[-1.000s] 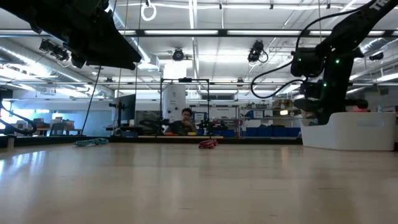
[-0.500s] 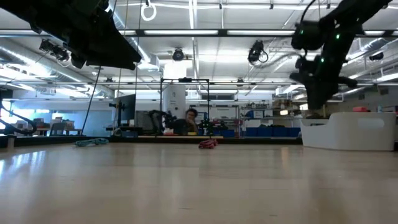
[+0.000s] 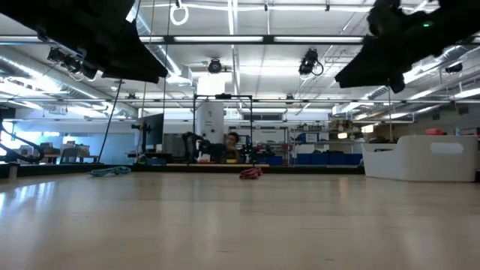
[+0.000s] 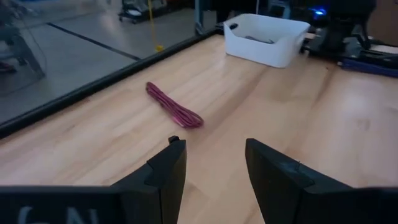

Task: Pick and place USB-C Cables
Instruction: Put the blue charger cable into the white bin

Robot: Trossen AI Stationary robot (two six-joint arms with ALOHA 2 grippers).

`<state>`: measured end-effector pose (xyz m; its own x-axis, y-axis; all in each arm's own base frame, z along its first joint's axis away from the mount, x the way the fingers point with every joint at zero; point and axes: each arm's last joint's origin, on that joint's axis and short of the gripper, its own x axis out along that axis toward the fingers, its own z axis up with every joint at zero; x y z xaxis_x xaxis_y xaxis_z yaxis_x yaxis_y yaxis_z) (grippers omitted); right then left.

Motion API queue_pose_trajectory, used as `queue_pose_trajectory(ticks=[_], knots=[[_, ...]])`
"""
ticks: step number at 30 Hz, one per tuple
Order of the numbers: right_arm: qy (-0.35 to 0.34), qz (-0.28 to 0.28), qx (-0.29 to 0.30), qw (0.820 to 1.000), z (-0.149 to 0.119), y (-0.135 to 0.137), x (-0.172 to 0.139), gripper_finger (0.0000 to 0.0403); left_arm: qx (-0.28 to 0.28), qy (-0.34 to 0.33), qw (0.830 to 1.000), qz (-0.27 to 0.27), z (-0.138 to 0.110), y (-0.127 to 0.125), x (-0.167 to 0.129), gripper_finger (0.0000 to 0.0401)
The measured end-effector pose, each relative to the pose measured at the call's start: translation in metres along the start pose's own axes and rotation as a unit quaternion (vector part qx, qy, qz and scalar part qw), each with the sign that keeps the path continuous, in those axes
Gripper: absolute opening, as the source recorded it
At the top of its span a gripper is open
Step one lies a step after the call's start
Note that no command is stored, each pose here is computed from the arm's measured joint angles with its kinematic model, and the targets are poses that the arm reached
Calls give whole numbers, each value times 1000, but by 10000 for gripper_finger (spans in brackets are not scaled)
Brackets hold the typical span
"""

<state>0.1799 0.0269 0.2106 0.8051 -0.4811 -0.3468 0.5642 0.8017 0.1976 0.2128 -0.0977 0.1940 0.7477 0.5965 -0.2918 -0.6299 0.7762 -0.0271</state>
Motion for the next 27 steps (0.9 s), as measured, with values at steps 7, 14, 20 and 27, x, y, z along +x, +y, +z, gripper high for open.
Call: queue_pose_trajectory(ticks=[7,14,20,27], knots=[[-65,112,-66,989,-54,42,-10,102,-12,-30,996,77,6,12,14,172],[-36,123,-138,982,-80,80,3,102,-83,71,988,112,23,61,63,172],[-17,110,-181,977,-98,105,21,102,-125,247,936,218,10,131,89,172],[-2,101,-189,977,-117,110,32,102,-177,365,867,291,1,189,91,212]])
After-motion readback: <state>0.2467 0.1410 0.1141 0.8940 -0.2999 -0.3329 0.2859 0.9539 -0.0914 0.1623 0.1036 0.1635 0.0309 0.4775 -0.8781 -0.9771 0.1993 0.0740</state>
